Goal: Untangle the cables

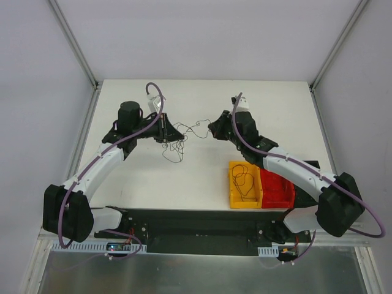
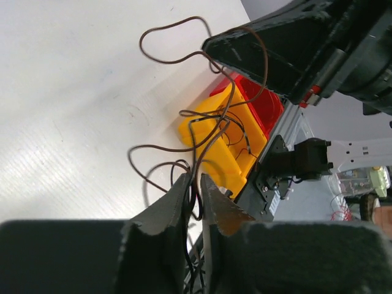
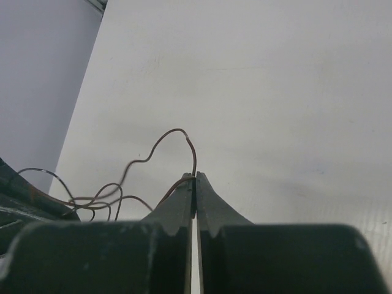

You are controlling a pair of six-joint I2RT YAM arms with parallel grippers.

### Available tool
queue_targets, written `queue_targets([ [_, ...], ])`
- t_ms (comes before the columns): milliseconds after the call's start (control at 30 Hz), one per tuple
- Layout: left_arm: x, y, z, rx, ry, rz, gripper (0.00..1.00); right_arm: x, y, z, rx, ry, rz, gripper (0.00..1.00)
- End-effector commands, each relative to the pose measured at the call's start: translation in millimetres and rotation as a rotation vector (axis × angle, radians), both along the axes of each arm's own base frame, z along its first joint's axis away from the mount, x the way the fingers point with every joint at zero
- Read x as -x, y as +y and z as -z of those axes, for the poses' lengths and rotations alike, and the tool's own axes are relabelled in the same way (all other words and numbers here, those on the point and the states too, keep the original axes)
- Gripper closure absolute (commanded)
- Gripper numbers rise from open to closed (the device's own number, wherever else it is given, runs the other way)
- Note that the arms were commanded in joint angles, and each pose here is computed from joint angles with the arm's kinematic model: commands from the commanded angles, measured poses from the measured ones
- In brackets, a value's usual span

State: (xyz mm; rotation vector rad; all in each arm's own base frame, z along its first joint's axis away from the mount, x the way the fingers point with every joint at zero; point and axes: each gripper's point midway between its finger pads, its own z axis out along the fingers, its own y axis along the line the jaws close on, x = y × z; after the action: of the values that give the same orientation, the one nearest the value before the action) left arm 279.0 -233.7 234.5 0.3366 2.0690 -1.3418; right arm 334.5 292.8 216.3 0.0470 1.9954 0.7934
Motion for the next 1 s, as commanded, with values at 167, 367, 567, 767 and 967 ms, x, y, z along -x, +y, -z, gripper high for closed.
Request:
queue_targets([
  [167, -17, 31, -3, -0.090, -0.037, -0.149, 0.55, 17, -21, -70, 0.062, -0.217, -0.046, 1.00],
  [367, -14, 27, -18, -0.058, -0.116, -0.096, 0.46, 31, -4, -94, 0.010, -0.249, -0.166, 1.00],
  [567, 1, -6, -42, 0.052, -0.162, -0.001, 0.18, 53, 18, -116, -0.068, -0.250, -0.330, 1.00],
  [767, -12, -20, -46, 0.044, -0.140, -0.071, 0.12, 71, 31, -129, -0.166, -0.217, -0.422, 0.99],
  [967, -31, -30, -22, 0.020, -0.039, -0.131, 0.35, 91, 38, -143, -0.285, -0.182, -0.471, 1.00],
])
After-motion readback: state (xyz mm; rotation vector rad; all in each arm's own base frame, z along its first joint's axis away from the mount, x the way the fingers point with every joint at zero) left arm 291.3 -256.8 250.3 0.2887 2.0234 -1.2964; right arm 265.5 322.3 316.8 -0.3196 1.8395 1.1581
